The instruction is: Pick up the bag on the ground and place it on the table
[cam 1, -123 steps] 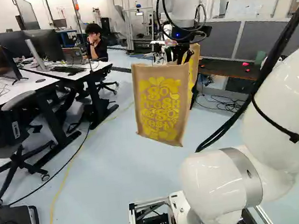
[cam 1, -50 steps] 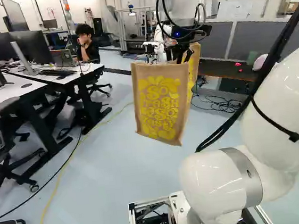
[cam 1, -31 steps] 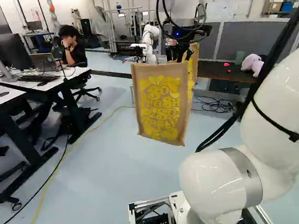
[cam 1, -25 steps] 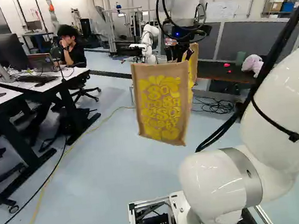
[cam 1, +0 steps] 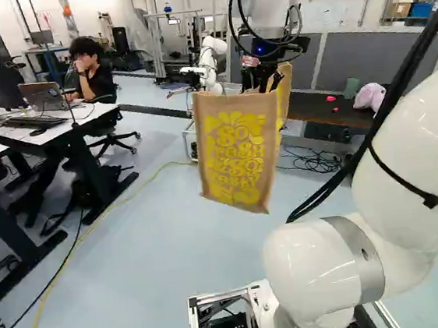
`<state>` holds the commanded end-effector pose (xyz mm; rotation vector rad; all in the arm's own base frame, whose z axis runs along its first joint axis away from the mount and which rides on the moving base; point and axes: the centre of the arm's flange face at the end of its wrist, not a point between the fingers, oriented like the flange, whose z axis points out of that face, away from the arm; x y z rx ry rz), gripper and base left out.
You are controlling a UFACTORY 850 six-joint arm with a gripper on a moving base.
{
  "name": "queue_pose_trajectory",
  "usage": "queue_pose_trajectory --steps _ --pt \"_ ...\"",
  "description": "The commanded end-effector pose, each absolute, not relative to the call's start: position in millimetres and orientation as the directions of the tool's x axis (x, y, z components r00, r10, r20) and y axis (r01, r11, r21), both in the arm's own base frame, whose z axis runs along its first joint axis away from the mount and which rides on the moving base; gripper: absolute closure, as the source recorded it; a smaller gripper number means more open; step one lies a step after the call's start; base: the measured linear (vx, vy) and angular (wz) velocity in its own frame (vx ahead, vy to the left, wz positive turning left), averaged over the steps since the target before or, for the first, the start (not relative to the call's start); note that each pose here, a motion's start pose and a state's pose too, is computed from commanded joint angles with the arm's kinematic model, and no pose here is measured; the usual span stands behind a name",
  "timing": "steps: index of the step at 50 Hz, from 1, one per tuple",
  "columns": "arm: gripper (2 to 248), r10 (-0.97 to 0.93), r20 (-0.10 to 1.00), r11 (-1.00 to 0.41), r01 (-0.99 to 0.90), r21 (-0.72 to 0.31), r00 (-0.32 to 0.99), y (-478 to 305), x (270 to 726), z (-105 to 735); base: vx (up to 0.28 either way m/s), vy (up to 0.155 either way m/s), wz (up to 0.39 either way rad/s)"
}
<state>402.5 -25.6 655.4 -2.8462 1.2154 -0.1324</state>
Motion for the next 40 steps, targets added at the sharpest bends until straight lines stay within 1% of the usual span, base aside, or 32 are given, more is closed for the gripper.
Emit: queue_pose_trajectory --steps 18,40 --pt "229 -0.723 0.061 -0.691 -0.719 -0.074 0.689 -25.6 402.5 655.4 0.198 -0.129 -0.203" --pt "229 -0.723 0.061 -0.691 -0.719 -0.074 0.689 -25.6 402.5 655.4 0.192 -0.116 -0.195"
